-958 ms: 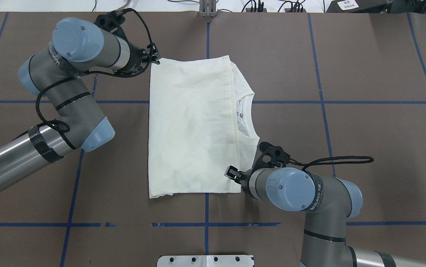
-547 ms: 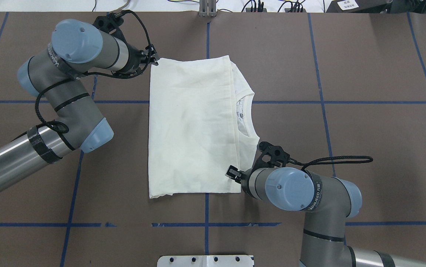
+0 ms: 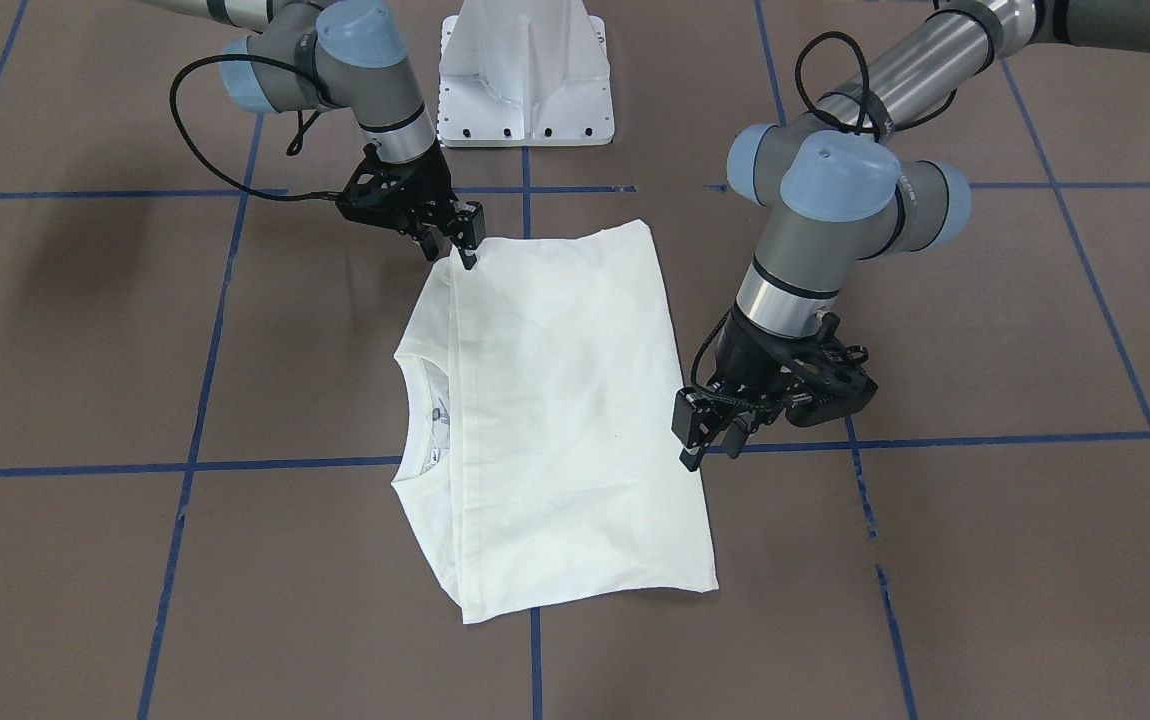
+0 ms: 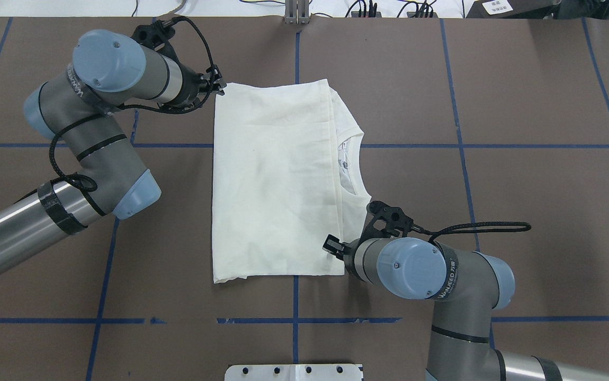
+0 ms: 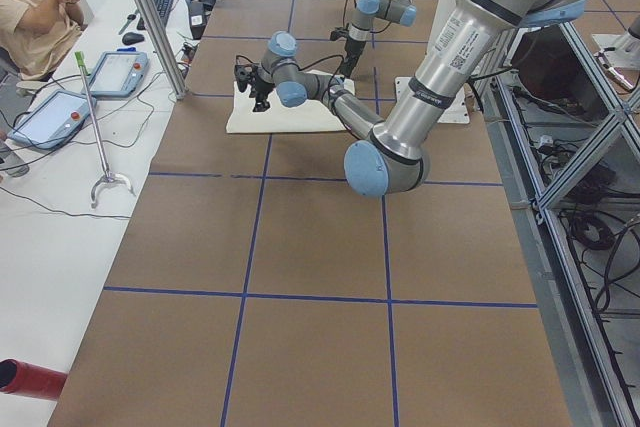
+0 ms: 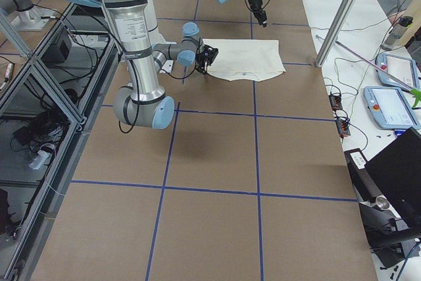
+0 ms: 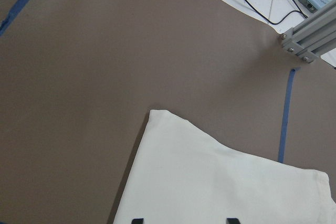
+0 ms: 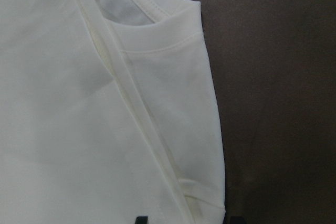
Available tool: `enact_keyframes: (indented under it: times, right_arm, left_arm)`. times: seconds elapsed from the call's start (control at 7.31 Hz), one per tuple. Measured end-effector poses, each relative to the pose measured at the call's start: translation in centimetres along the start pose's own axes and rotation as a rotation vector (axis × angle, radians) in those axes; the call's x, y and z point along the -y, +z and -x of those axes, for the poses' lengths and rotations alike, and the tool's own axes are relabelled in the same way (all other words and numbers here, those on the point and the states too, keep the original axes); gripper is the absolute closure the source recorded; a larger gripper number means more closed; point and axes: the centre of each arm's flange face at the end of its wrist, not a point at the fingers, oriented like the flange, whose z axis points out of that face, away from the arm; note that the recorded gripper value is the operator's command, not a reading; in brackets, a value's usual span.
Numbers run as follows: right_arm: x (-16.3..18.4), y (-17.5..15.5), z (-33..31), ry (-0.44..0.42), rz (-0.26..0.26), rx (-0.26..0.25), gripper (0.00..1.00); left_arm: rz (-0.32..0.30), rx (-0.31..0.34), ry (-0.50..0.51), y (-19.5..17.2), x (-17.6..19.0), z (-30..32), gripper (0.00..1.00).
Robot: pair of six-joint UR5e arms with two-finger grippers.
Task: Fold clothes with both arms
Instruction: 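Lower both grippers to the shirt's edge nearest the robot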
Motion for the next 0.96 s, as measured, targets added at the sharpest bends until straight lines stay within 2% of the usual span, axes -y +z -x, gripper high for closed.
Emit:
enact_keyframes:
  times: [0.14,0.68,0.82,0.96]
  right_arm:
    - [0.0,0.0,0.0,0.000,0.000,-0.001,1.00]
    - [-0.1,-0.6,0.5,0.000,0.005,0.013,1.00]
    - [0.1,-1.5,0.9,0.003,0.010,0.031,1.00]
    - [0.2,-2.7,1.2,0.005,0.016,0.051,1.00]
  left_arm:
    - [0.000,0.002,0.000,0.1,0.0,0.2,0.39]
    - [0.002,0.003,0.000,0.0,-0.1,0.3,0.39]
    - [0.013,-0.002,-0.023,-0.1,-1.0,0.5,0.39]
    - [0.041,-0.015,-0.072,-0.7,-3.6,0.6,0.39]
